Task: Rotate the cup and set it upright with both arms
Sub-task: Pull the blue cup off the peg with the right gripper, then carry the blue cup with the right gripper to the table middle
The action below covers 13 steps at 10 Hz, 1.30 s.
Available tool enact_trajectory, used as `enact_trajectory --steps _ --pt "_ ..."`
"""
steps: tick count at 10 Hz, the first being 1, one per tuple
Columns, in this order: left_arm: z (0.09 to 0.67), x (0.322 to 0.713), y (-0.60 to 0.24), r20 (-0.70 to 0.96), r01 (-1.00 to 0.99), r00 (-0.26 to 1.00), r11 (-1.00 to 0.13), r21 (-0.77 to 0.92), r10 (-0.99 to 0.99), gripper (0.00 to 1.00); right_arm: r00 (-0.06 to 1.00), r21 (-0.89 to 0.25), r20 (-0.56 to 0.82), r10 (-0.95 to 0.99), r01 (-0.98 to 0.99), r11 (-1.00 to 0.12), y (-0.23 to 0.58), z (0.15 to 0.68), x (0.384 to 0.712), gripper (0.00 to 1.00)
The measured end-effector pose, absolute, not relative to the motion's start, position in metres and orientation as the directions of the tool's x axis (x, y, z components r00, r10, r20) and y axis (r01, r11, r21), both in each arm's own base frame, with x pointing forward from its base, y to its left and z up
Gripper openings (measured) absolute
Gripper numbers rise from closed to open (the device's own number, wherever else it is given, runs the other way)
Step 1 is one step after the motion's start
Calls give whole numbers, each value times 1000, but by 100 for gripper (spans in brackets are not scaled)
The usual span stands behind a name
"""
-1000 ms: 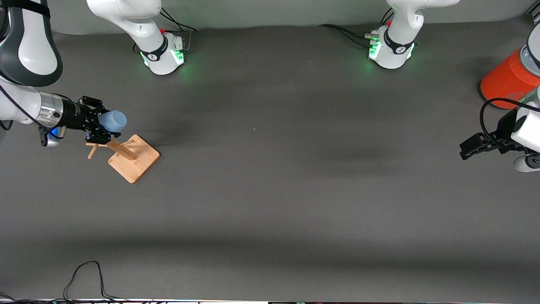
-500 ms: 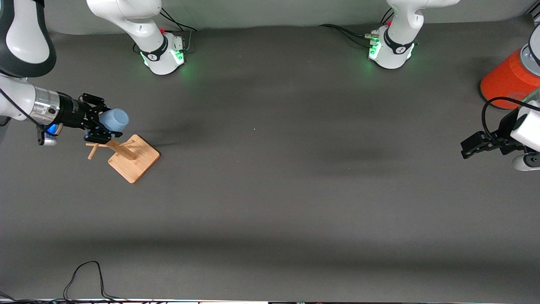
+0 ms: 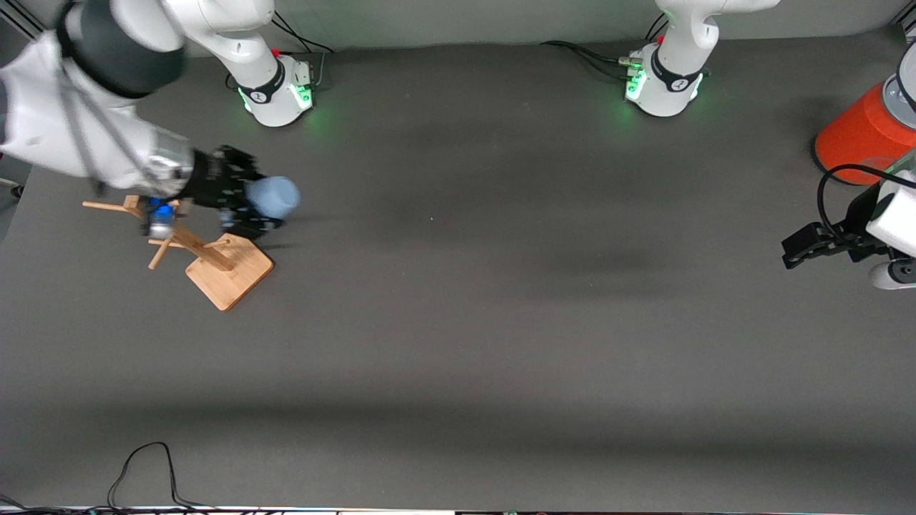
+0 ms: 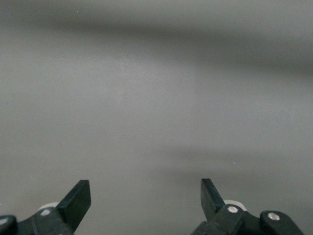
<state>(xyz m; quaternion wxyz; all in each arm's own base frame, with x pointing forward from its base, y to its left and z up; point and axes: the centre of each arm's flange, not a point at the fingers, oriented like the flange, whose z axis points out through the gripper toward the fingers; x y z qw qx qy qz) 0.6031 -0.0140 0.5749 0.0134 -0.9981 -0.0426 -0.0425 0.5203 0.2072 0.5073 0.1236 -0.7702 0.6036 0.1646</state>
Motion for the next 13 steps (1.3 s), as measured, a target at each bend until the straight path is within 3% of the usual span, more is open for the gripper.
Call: enact_trajectory --steps 6,10,13 --pt "574 603 -14 84 86 993 -996 -23 84 100 123 29 -179 -976 -991 -130 456 393 469 79" --pt "574 603 -13 83 88 993 -996 -23 86 100 109 95 -51 -993 -989 -113 508 267 442 79" --pt "573 603 -11 81 91 993 -996 -23 89 100 101 108 -46 -994 -989 -105 520 207 430 79"
